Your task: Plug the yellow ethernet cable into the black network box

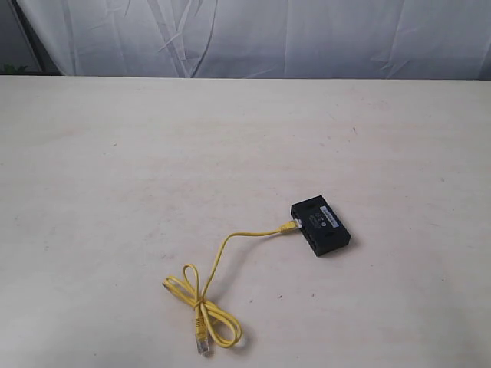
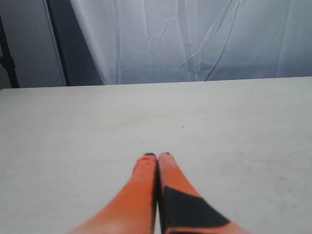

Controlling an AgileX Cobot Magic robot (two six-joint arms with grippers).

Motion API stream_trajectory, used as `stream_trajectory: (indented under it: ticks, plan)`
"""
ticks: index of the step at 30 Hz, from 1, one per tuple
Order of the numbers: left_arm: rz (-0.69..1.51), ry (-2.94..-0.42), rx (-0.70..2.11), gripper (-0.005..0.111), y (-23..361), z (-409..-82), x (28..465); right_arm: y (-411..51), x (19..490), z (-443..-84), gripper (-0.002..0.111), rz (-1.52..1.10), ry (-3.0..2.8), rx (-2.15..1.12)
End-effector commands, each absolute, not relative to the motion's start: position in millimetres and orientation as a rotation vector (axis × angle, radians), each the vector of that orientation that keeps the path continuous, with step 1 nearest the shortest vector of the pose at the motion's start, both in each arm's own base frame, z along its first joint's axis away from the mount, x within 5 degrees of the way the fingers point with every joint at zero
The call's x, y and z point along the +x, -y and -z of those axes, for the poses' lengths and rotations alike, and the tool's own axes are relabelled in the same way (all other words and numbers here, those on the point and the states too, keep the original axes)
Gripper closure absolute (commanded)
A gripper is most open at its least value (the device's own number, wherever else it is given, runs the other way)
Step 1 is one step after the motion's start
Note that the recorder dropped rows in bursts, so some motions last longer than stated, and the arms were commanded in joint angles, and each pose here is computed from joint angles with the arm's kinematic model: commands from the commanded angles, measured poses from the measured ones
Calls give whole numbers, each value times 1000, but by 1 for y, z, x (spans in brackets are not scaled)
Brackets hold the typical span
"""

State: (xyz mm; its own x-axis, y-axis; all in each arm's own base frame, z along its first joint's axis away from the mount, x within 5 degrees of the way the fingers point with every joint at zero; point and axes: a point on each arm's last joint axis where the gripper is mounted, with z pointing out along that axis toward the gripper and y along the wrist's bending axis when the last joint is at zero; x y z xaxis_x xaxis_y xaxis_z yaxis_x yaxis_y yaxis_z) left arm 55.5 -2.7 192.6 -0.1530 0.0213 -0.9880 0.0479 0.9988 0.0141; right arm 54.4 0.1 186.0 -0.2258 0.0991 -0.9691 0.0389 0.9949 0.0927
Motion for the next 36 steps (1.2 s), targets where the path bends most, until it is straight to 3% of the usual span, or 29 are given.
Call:
stream_trajectory:
  ticks: [1, 36]
  plan:
    - [28, -1714, 42, 106, 3, -192, 55, 0, 54, -186, 109, -43, -1785, 95]
    - [28, -1714, 42, 106, 3, -192, 55, 0, 54, -186, 109, -76, -1783, 119]
